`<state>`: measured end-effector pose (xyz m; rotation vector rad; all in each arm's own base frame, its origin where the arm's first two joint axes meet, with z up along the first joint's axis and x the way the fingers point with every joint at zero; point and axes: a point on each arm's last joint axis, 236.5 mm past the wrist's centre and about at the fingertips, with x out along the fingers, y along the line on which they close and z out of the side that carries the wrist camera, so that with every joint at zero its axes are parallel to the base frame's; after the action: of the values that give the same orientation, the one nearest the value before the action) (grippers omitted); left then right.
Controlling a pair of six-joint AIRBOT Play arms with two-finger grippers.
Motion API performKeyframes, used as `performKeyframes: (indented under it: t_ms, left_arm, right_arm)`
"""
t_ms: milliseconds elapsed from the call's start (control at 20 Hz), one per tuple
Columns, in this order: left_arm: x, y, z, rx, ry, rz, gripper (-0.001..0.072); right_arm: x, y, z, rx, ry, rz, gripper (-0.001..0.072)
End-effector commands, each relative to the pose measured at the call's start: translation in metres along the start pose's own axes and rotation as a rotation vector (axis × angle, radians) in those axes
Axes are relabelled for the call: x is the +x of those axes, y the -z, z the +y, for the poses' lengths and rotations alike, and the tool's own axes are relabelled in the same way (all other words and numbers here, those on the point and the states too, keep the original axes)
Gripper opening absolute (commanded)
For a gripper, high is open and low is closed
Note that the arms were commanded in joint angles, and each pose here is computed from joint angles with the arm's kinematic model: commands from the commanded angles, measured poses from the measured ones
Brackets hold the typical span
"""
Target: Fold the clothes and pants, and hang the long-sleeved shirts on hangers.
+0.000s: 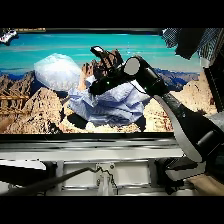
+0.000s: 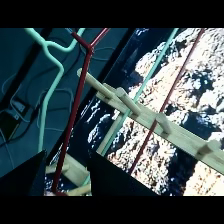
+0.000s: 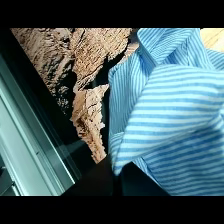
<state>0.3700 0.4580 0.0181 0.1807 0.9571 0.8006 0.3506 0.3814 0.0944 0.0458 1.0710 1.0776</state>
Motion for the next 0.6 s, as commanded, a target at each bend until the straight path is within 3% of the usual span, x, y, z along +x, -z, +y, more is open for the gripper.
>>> performKeyframes:
  t_ms: [0, 550]
  left_arm:
    - [0.017, 0.006, -0.003, 0.014, 0.004, 0.009, 0.0266]
    - [0.038, 0.026, -0.003, 0.031, 0.000, 0.042, 0.0264]
  right_arm:
    - [0.001, 0.002, 0.002, 0.021, -0.004, 0.009, 0.0027]
    - [0.001, 0.003, 0.002, 0.027, -0.003, 0.011, 0.0028]
